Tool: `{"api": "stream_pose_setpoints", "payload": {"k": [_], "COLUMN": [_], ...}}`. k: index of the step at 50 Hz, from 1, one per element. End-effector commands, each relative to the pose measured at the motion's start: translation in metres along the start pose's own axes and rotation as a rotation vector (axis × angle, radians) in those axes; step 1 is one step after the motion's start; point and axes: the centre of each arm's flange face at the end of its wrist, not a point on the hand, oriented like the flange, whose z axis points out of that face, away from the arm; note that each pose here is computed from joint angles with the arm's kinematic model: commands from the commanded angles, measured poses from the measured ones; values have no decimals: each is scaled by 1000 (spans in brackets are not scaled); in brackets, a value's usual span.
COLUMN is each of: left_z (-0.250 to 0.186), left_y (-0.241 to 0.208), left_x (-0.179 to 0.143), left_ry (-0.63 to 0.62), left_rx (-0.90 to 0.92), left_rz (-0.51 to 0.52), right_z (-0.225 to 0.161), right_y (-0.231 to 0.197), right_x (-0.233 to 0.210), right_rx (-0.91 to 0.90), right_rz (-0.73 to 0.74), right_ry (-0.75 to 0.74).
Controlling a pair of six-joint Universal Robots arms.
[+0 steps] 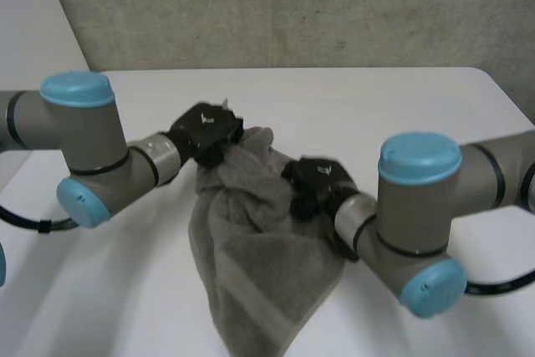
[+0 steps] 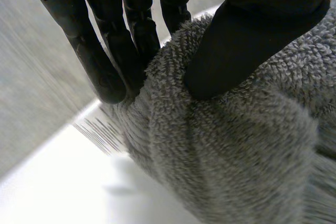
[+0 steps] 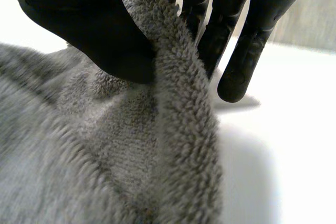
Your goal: Fold the towel.
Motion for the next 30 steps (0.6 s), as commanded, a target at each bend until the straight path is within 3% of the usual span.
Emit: {"api": "stream_pose_setpoints", "payload": {"k": [1,2,5,7,8,10,13,19,21,22,23,24,26,30], "left_z": [11,6,-3,-26,-27,-47,-52,-48,-46,-45,-46,-46,-51,-57], "left_y": [-85,-114,-143,-189,-189,-212,-213,-156,-135,-112,-89,-89,-46,-11], "left_x": [-33,-45,-57,-76,-76,-83,-82,-58,-50,-41,-30,-30,-7,16], "left_ry": [-202,-282,-369,-502,-503,-558,-550,-500,-488,-475,-458,-458,-408,-339], "left_rx": [291,380,477,658,659,765,778,587,519,442,363,362,212,99], "left_rz": [119,125,110,30,29,-66,-104,-182,-199,-214,-229,-230,-252,-254], "right_z": [11,6,-2,-22,-22,-36,-39,-31,-20,-20,-14,-14,-7,-3], "right_y": [-113,-150,-182,-227,-227,-244,-241,-198,-155,-155,-130,-130,-85,-45], "right_x": [5,11,12,7,7,1,0,-6,-13,-13,-16,-16,-13,-8], "right_rx": [365,486,609,826,827,932,928,720,506,505,392,391,173,-2], "right_rz": [-336,-414,-471,-498,-498,-515,-520,-544,-601,-601,-630,-630,-645,-614], "right_ry": [65,121,166,203,203,213,206,165,95,94,55,54,-6,-49]}}
